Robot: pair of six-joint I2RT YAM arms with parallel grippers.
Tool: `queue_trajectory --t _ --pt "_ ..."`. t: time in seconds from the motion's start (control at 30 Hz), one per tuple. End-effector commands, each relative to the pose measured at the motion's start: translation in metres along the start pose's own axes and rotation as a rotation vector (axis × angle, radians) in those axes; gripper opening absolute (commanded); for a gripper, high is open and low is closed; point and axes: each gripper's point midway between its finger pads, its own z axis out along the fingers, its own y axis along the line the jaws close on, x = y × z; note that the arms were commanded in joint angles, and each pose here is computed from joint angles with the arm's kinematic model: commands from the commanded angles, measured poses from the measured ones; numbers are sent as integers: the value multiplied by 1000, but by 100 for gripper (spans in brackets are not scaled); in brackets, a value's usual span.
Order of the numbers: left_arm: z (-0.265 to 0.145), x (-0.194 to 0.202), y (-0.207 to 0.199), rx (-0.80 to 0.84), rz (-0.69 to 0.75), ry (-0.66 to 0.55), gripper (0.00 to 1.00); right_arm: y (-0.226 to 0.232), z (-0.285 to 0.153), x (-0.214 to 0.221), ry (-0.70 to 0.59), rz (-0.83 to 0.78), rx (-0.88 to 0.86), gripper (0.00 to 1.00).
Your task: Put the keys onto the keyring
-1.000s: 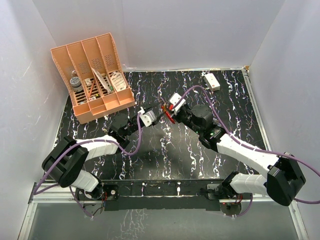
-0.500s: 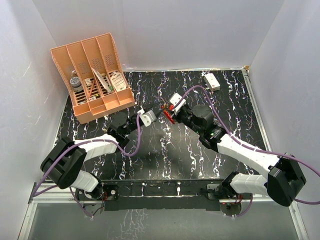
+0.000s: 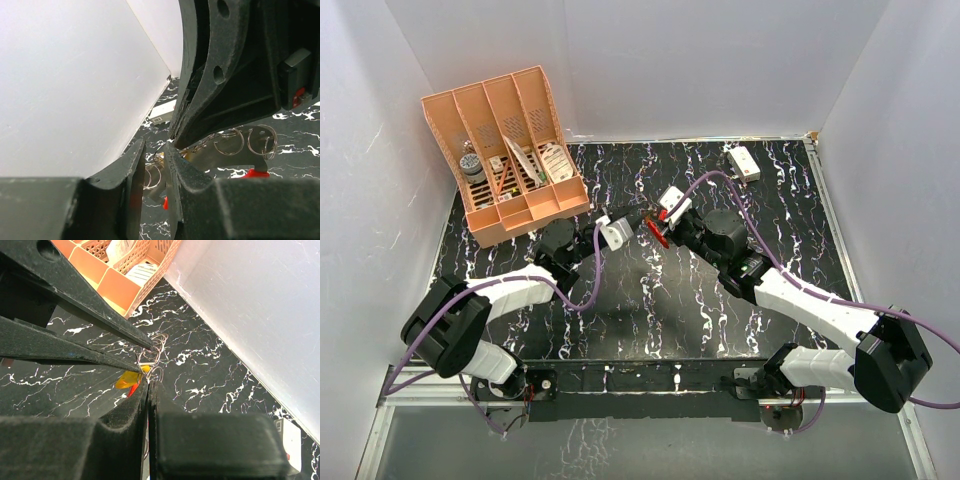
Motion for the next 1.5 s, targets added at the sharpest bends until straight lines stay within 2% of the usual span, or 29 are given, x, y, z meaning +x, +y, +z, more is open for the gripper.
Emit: queue_trajectory --t 0.0,0.2,0.43,0.67,0.83,1.3,1.37,1.47 --pt "6 -20 8 20 34 -51 19 -12 -4 -29 -95 8 38 0" --pt "6 -15 4 46 30 -30 19 -13 -5 -31 -99 8 39 0" --pt "6 -16 7 40 34 -34 13 -13 -5 -30 -98 8 39 0" --pt "4 -16 10 30 36 -31 11 -12 -4 -30 -97 8 38 0" --pt "4 -17 12 22 39 -30 0 -13 -3 -30 -98 8 39 0" --pt "9 -24 21 4 68 -52 0 -16 -6 -35 -115 31 58 0" --pt "9 -25 23 -3 73 -58 0 -18 -9 -36 -120 39 70 8" --pt "9 -27 25 -14 79 -65 0 -22 -13 -38 -126 50 91 11"
